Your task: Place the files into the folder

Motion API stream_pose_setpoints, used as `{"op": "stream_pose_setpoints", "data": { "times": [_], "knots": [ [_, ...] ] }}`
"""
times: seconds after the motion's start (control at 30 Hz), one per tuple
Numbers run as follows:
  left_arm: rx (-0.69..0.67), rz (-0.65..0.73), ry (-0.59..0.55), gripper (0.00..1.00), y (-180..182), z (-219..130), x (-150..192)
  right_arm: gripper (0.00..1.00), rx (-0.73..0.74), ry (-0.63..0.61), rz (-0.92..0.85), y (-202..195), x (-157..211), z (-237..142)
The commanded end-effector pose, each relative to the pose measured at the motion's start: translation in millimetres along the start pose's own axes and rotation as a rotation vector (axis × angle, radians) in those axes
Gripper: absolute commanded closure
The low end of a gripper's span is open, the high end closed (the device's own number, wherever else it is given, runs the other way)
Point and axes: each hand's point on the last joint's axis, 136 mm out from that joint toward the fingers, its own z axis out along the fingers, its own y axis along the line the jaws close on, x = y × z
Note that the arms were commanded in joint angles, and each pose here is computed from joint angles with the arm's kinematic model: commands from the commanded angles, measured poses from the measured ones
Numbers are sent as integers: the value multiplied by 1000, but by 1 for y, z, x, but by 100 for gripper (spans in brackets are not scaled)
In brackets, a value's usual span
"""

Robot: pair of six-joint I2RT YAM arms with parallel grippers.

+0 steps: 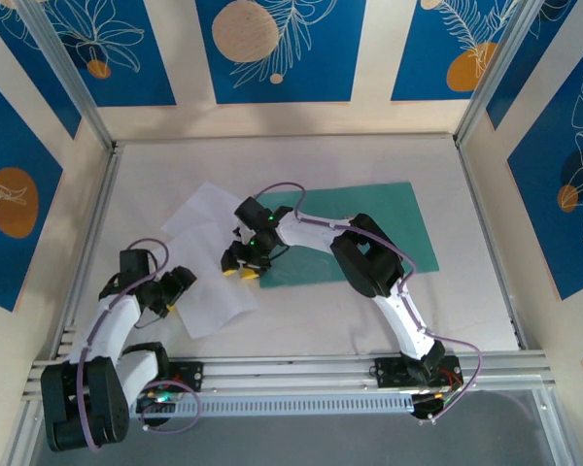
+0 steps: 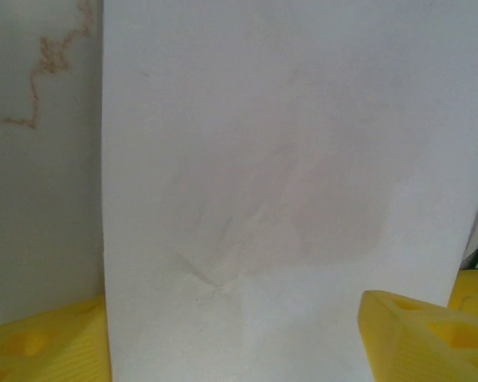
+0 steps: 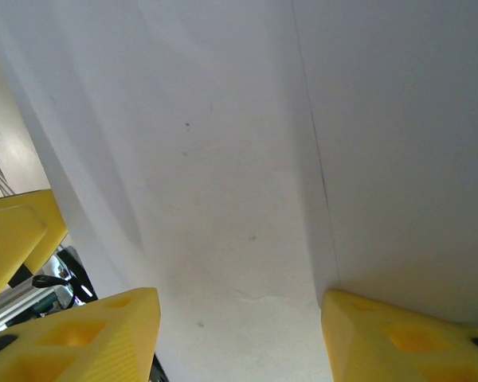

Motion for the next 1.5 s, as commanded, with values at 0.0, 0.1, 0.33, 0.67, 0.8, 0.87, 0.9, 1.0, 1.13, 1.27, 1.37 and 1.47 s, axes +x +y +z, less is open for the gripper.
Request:
{"op": "stream_pose_setpoints", "data": {
  "times": [0.0, 0.1, 0.33, 0.67, 0.8, 0.87, 0.9, 1.0, 1.13, 1.27, 1.37, 1.47],
  "knots": [
    [16, 14, -18, 29, -2, -2, -2, 42, 45, 23, 42, -17, 9, -2],
    [18, 16, -33, 35, -4, -6, -4, 42, 51, 24, 45, -19, 9, -1],
    [32, 30, -79, 47, -10, -17, -9, 42, 55, 21, 48, -22, 7, -3],
    [28, 31, -97, 72, -11, -23, -12, 42, 55, 20, 56, -26, 6, -4],
    [37, 36, -114, 79, -15, -28, -15, 42, 45, 19, 57, -25, 6, -5],
    [47, 41, -121, 82, -19, -30, -16, 42, 31, 17, 58, -23, 4, -9],
    [57, 44, -127, 84, -22, -32, -18, 42, 25, 10, 58, -22, 2, -12],
    [97, 59, -145, 90, -36, -42, -24, 42, -21, -13, 47, -12, -3, -27],
    [159, 87, -176, 96, -61, -64, -34, 42, -114, -38, 14, 8, -6, -54],
    [238, 116, -196, 99, -90, -89, -41, 42, -239, -62, -4, 24, -7, -84],
    [310, 157, -208, 99, -116, -113, -44, 40, -328, -87, -9, 29, -7, -111],
    [392, 205, -203, 99, -144, -137, -46, 39, -402, -114, -19, 31, -3, -138]
  ]
}}
